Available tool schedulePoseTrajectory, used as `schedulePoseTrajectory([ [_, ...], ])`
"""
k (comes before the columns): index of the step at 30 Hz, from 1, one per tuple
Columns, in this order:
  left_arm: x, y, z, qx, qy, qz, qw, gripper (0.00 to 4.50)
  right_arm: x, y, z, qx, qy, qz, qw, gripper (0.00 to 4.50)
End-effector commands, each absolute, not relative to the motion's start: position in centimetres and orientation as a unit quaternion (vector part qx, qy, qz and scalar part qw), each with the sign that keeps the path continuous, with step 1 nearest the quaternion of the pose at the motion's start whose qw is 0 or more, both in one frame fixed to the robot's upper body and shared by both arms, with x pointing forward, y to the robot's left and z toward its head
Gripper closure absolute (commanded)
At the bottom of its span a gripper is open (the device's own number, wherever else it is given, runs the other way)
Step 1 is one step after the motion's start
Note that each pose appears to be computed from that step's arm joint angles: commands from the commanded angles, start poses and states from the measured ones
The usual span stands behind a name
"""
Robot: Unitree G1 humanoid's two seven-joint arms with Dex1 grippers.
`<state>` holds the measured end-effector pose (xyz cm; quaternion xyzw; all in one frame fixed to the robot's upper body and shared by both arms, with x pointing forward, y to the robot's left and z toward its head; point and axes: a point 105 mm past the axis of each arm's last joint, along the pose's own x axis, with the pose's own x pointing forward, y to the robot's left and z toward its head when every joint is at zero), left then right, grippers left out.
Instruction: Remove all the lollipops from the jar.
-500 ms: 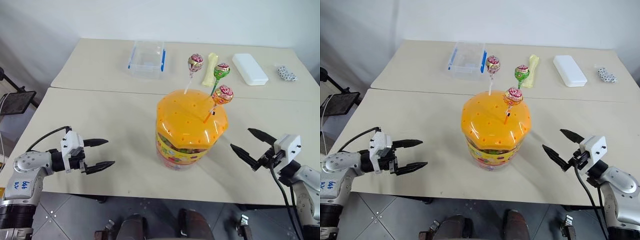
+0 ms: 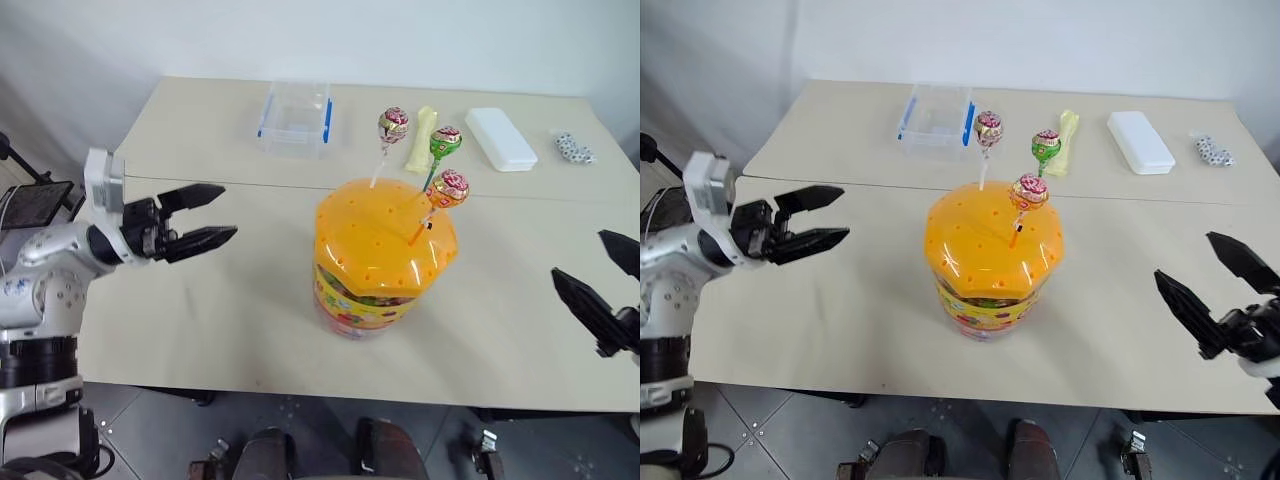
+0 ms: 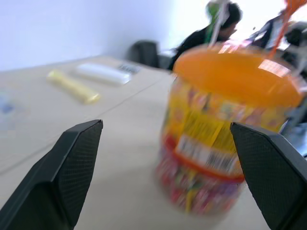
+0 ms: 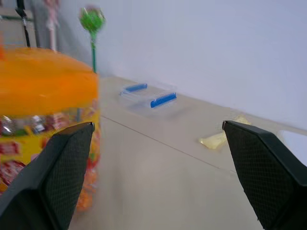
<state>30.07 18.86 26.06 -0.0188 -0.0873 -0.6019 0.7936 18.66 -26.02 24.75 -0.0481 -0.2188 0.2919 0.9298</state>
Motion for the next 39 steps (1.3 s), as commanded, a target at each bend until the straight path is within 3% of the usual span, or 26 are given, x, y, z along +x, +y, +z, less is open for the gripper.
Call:
schedulePoseTrajectory([
  [1,29.3,18.7,27.7,-0.029,-0.089,-0.643,0.76,0.0,16.5,-23.7,27.1,-0.052,-0.255,0.332,0.907,0.03],
  [4,29.1,18.7,28.3,-0.038,-0.084,-0.667,0.74,0.0,15.9,-23.0,27.0,-0.056,-0.24,0.346,0.905,0.03],
  [7,30.1,18.6,28.2,-0.027,-0.096,-0.657,0.747,0.0,15.9,-23.0,26.9,-0.066,-0.235,0.344,0.907,0.03],
  [10,30.9,14.8,29.7,-0.023,-0.131,-0.691,0.71,0.0,15.7,-22.7,27.3,-0.047,-0.258,0.329,0.907,0.03],
  [15,32.1,11.0,30.9,-0.017,-0.134,-0.725,0.675,0.0,14.5,-22.5,28.3,0.003,-0.308,0.289,0.907,0.03],
  [18,31.9,7.8,31.6,-0.016,-0.125,-0.77,0.626,0.0,14.3,-21.9,28.3,0.002,-0.31,0.283,0.908,0.03],
  [28,31.8,3.0,31.5,-0.012,-0.084,-0.824,0.56,0.0,13.8,-20.3,28.7,0.01,-0.327,0.286,0.901,0.03],
  [32,32.0,2.2,30.8,0.001,-0.049,-0.829,0.557,0.84,13.8,-20.0,28.6,0.01,-0.329,0.284,0.901,0.0],
  [39,31.6,1.5,31.4,-0.007,-0.077,-0.844,0.531,2.93,13.8,-19.9,28.3,0.011,-0.329,0.285,0.9,0.0],
])
